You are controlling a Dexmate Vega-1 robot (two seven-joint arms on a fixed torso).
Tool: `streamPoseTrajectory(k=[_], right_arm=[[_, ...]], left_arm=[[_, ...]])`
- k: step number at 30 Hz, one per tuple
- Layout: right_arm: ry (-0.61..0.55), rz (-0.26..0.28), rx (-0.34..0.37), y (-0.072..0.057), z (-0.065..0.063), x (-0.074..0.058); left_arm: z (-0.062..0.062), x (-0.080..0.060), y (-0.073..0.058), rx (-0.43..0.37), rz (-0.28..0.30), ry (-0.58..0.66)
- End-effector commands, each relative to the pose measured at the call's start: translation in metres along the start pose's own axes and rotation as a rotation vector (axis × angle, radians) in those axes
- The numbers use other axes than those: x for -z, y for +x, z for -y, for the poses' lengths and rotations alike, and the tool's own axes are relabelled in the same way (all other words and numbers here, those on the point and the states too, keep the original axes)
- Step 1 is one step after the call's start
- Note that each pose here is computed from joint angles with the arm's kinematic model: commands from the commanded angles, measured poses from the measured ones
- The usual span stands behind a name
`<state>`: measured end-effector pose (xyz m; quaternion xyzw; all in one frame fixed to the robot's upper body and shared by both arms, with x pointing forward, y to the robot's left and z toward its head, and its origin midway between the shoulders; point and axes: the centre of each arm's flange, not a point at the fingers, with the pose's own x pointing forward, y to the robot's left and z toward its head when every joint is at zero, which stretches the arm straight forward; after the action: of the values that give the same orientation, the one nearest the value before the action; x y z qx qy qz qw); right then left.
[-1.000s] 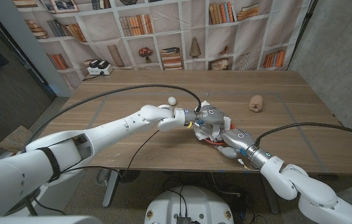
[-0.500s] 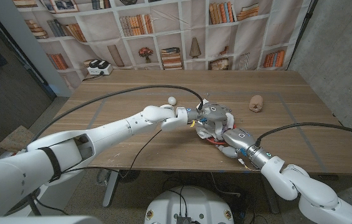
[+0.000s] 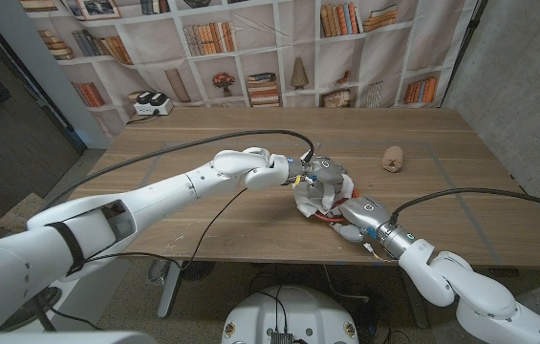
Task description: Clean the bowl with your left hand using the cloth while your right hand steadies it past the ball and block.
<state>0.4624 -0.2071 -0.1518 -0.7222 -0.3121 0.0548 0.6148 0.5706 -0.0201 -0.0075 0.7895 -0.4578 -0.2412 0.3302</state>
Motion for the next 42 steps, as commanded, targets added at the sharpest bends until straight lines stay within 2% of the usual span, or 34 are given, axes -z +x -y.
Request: streamPoseTrajectory(k=[1, 14, 20, 26, 29, 34, 37, 42], right_arm=[[-0.014, -0.007, 0.013, 0.005, 0.004, 0.006], [-0.009, -0.012, 0.005, 0.010, 0.004, 0.010], [-0.008, -0.016, 0.005, 0.011, 0.003, 0.012], [-0.005, -0.018, 0.002, 0.011, 0.003, 0.013], [-0.007, -0.013, 0.000, 0.012, 0.003, 0.012], [-0.005, -0.012, 0.004, 0.011, 0.004, 0.012], [-0.004, -0.016, 0.009, 0.010, 0.004, 0.011], [-0.001, -0.025, 0.008, 0.007, 0.004, 0.009]], left_arm=[[-0.013, -0.005, -0.024, 0.011, -0.003, 0.001], [-0.013, -0.013, -0.044, 0.001, -0.012, -0.008], [-0.006, -0.016, -0.047, 0.007, -0.028, -0.007], [0.003, -0.012, -0.048, 0.012, -0.053, -0.045], [0.007, -0.008, -0.043, -0.003, -0.071, -0.041], [0.010, 0.004, -0.025, -0.036, -0.100, -0.020], [0.012, 0.010, -0.012, -0.059, -0.104, -0.008], [0.014, 0.013, 0.011, -0.047, -0.083, 0.037]])
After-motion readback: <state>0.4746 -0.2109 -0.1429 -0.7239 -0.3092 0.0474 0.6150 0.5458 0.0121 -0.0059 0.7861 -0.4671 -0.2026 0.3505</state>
